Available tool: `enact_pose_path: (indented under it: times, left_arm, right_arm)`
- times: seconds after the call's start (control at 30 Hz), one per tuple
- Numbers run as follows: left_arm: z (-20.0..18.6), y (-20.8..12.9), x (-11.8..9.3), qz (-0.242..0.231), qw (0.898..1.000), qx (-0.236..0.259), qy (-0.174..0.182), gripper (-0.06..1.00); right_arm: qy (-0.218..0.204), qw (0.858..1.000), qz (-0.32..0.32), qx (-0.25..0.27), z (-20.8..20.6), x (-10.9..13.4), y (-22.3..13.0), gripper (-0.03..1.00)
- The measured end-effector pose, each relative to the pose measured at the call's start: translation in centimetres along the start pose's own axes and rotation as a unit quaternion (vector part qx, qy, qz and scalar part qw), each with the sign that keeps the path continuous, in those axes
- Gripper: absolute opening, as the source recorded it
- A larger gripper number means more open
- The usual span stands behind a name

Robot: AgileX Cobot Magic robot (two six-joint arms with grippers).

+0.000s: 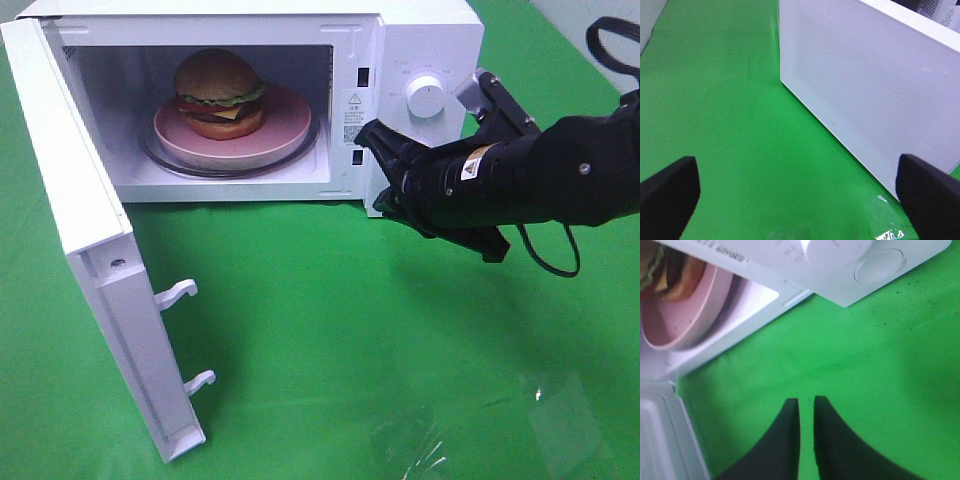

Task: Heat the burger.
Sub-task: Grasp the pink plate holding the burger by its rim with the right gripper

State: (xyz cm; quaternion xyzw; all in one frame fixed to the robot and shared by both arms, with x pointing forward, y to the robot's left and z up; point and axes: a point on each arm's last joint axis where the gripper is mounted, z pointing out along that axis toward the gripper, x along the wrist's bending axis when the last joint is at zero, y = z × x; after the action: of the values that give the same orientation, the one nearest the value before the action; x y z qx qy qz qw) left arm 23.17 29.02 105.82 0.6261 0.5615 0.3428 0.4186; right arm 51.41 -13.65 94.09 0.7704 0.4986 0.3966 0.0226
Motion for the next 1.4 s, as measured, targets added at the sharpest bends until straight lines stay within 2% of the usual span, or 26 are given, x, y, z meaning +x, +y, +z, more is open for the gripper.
enact_pose_path:
  times: [0.3, 0.37, 0.4, 0.43, 0.53, 0.67, 0.7, 0.73, 0.77, 0.83, 0.87, 0.9, 0.93, 0.97, 1.0, 1.03, 1.07, 1.13, 1.17, 1.2, 1.23, 1.27, 1.3, 1.33, 1.37, 1.4]
  left_arm:
    - [0.0, 0.0, 0.0, 0.000, 1.000, 0.000, 0.000, 0.99]
    - [0.0, 0.0, 0.0, 0.000, 1.000, 0.000, 0.000, 0.99]
    - [0.0, 0.0, 0.0, 0.000, 1.000, 0.000, 0.000, 0.99]
    - [0.0, 0.0, 0.0, 0.000, 1.000, 0.000, 0.000, 0.99]
    - [0.0, 0.0, 0.0, 0.000, 1.000, 0.000, 0.000, 0.99]
    - [0.0, 0.0, 0.0, 0.000, 1.000, 0.000, 0.000, 0.99]
    - [0.0, 0.0, 0.0, 0.000, 1.000, 0.000, 0.000, 0.99]
    - [0.0, 0.0, 0.0, 0.000, 1.000, 0.000, 0.000, 0.99]
    - [0.0, 0.0, 0.0, 0.000, 1.000, 0.000, 0.000, 0.99]
    - [0.0, 0.0, 0.0, 0.000, 1.000, 0.000, 0.000, 0.99]
    - [0.0, 0.0, 0.0, 0.000, 1.000, 0.000, 0.000, 0.99]
    - [0.0, 0.0, 0.0, 0.000, 1.000, 0.000, 0.000, 0.99]
    - [0.0, 0.0, 0.0, 0.000, 1.000, 0.000, 0.000, 0.99]
    - [0.0, 0.0, 0.0, 0.000, 1.000, 0.000, 0.000, 0.99]
    - [0.0, 0.0, 0.0, 0.000, 1.000, 0.000, 0.000, 0.99]
    - [0.0, 0.0, 0.0, 0.000, 1.000, 0.000, 0.000, 0.99]
    - [0.0, 0.0, 0.0, 0.000, 1.000, 0.000, 0.000, 0.99]
    - [0.0, 0.0, 0.0, 0.000, 1.000, 0.000, 0.000, 0.99]
    - [0.0, 0.0, 0.0, 0.000, 1.000, 0.000, 0.000, 0.99]
    - [0.0, 0.0, 0.0, 0.000, 1.000, 0.000, 0.000, 0.99]
    - [0.0, 0.0, 0.0, 0.000, 1.000, 0.000, 0.000, 0.99]
    - [0.0, 0.0, 0.0, 0.000, 1.000, 0.000, 0.000, 0.99]
    - [0.0, 0.0, 0.0, 0.000, 1.000, 0.000, 0.000, 0.99]
    - [0.0, 0.0, 0.0, 0.000, 1.000, 0.000, 0.000, 0.99]
    - [0.0, 0.0, 0.0, 0.000, 1.000, 0.000, 0.000, 0.99]
    - [0.0, 0.0, 0.0, 0.000, 1.000, 0.000, 0.000, 0.99]
  right_arm:
    - [-0.048, 0.975, -0.200, 0.084, -2.9, -0.1, -0.5, 0.11]
    - [-0.060, 0.944, -0.295, 0.134, -4.1, 0.3, -0.5, 0.12]
    - [-0.060, 0.944, -0.295, 0.134, -4.1, 0.3, -0.5, 0.12]
    - [-0.061, 0.924, -0.343, 0.157, -4.5, 0.6, -0.3, 0.12]
    - [-0.060, 0.914, -0.365, 0.168, -4.7, 0.8, -0.3, 0.12]
    - [-0.052, 0.862, -0.457, 0.214, -5.6, 1.7, 0.2, 0.13]
    - [-0.052, 0.862, -0.457, 0.214, -5.6, 1.7, 0.2, 0.13]
    - [-0.044, 0.837, -0.497, 0.226, -5.9, 2.1, 0.5, 0.14]
    - [-0.044, 0.837, -0.497, 0.226, -5.9, 2.1, 0.5, 0.14]
    - [-0.019, 0.777, -0.584, 0.236, -6.3, 2.8, 0.9, 0.15]
    - [-0.019, 0.777, -0.584, 0.236, -6.3, 2.8, 0.9, 0.15]
    - [-0.002, 0.734, -0.638, 0.232, -6.4, 3.2, 1.2, 0.15]
    - [-0.002, 0.734, -0.638, 0.232, -6.4, 3.2, 1.2, 0.15]
    - [0.008, 0.711, -0.666, 0.225, -6.4, 3.4, 1.3, 0.16]
    - [0.008, 0.711, -0.666, 0.225, -6.4, 3.4, 1.3, 0.16]
    - [0.024, 0.665, -0.717, 0.210, -6.4, 3.7, 1.6, 0.16]
    - [0.024, 0.665, -0.717, 0.210, -6.4, 3.7, 1.6, 0.16]
    - [0.046, 0.574, -0.796, 0.188, -6.2, 3.9, 1.8, 0.17]
    - [0.046, 0.574, -0.796, 0.188, -6.2, 3.9, 1.8, 0.17]
    - [0.048, 0.529, -0.827, 0.181, -6.2, 3.8, 2.0, 0.18]
    - [0.048, 0.529, -0.827, 0.181, -6.2, 3.8, 2.0, 0.18]
    - [0.047, 0.507, -0.843, 0.177, -6.2, 3.8, 2.1, 0.18]
    - [0.047, 0.507, -0.843, 0.177, -6.2, 3.8, 2.1, 0.18]
    - [0.041, 0.476, -0.863, 0.167, -6.1, 3.8, 2.3, 0.21]
    - [0.034, 0.462, -0.872, 0.157, -6.0, 3.9, 2.6, 0.24]
    - [0.034, 0.462, -0.872, 0.157, -6.0, 3.9, 2.6, 0.24]
